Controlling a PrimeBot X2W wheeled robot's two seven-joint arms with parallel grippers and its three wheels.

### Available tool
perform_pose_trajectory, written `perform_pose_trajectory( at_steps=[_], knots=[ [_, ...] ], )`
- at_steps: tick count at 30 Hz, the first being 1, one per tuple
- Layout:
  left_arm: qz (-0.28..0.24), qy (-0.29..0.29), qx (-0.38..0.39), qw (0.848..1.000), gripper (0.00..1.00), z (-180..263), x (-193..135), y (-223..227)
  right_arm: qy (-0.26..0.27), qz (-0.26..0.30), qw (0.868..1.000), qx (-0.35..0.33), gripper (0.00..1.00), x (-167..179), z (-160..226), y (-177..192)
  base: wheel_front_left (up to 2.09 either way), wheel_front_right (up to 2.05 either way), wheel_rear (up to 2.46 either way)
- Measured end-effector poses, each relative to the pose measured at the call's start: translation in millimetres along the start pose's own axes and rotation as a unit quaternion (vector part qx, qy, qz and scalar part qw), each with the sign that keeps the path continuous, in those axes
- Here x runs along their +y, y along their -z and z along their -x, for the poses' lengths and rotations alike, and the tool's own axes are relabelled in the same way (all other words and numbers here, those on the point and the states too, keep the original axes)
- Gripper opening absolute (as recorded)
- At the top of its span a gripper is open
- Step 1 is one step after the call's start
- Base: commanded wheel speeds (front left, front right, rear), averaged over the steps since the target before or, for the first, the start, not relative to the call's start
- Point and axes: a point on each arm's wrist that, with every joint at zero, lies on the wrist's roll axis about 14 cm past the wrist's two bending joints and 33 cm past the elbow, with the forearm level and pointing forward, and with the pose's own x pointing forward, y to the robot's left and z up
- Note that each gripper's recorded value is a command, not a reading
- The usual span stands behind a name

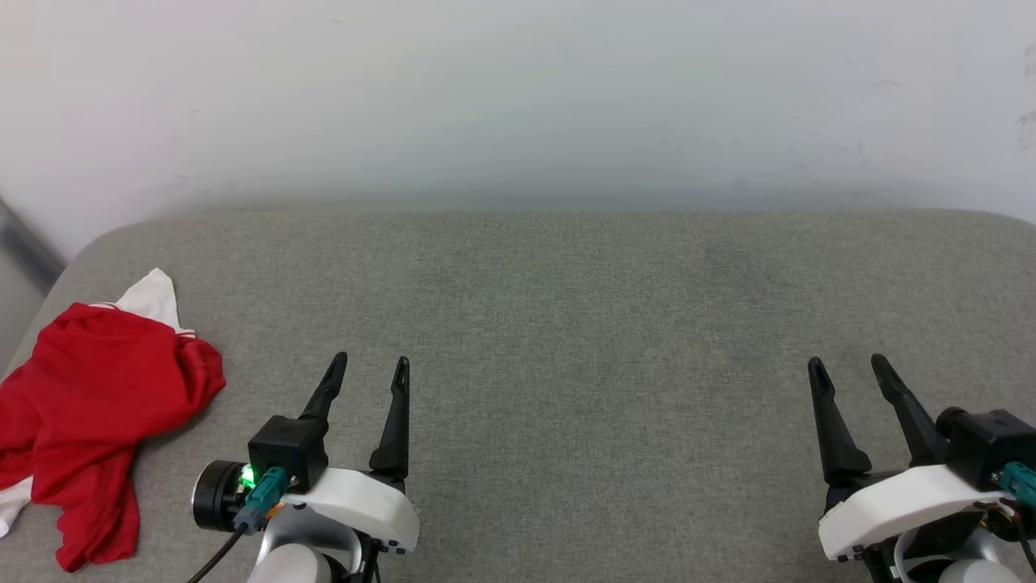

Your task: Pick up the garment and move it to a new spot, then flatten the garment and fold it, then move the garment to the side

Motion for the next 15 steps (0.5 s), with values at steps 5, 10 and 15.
perform_pose_trajectory(
  at_steps=[5,10,15],
  knots=[
    [-0.012,0.0,-0.001,1.0,1.0,0.8,0.4,1.5,0.001,0.015,1.0,-0.001,1.0,-0.3,0.4,-1.1,0.0,0.0,0.0],
    [-0.025,0.003,-0.005,1.0,1.0,-0.1,-0.9,0.6,0.0,0.027,1.0,-0.002,1.0,1.1,0.2,-1.9,0.0,0.0,0.0],
    [-0.032,0.006,-0.009,0.999,1.0,-0.4,-2.6,-0.1,-0.001,0.041,0.999,-0.003,1.0,2.2,-0.3,-2.7,0.0,0.0,0.0]
  ],
)
